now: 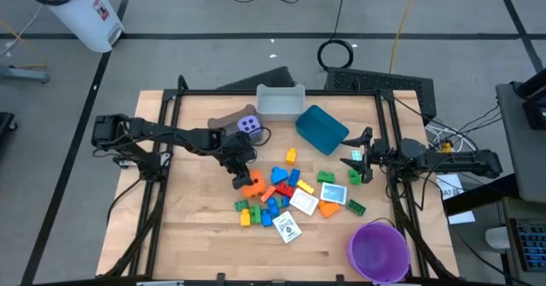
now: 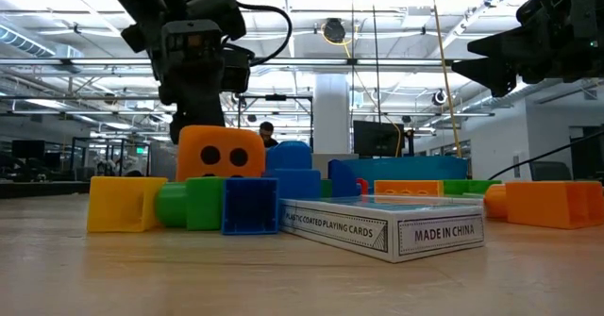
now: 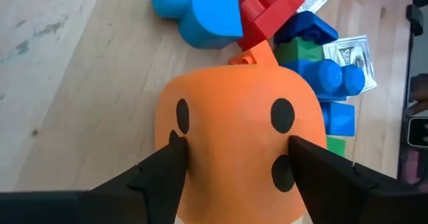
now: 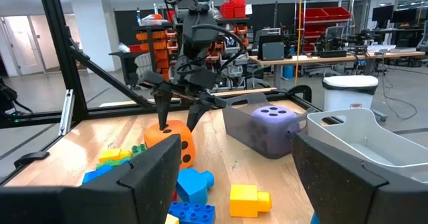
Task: Pick & Place Toys
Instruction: Put the orange dice into the transparent black bin
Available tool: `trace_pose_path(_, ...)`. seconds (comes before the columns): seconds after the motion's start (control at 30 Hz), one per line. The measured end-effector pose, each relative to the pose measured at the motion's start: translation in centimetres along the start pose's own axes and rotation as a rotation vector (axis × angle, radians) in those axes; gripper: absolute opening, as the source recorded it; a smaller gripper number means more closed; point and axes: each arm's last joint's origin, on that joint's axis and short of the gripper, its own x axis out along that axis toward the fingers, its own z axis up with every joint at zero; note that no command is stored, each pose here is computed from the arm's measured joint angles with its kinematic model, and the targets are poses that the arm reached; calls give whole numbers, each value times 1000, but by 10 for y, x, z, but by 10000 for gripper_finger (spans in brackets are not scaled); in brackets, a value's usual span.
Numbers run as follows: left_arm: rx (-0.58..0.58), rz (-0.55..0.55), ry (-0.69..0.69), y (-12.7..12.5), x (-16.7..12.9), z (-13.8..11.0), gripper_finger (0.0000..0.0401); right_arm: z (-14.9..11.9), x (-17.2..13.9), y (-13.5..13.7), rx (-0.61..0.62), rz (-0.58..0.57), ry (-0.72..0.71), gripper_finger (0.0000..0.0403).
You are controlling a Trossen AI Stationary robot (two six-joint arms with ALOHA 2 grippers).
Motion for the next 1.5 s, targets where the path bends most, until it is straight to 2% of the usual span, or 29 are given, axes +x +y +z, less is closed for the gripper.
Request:
trace_pose_path(0.43,29,54,-11,2,0,0,152,0,0,0,0,0,0,279)
trace_pose_path(0.83,88,93,-51,-8,-7,6,133,0,0,0,0,0,0,279)
trace_pose_path(0.97,120,154,-95,-13,-20,13,131,0,0,0,0,0,0,279)
trace_pose_path(1.17,145,309,-81,-23,-41,24,130,0,0,0,0,0,0,279)
trace_pose_path(1.33,172,381,-115,-39,-63,41,128,0,0,0,0,0,0,279)
trace_pose_path(1.5,229,469,-160,-59,-93,57,98,0,0,0,0,0,0,279)
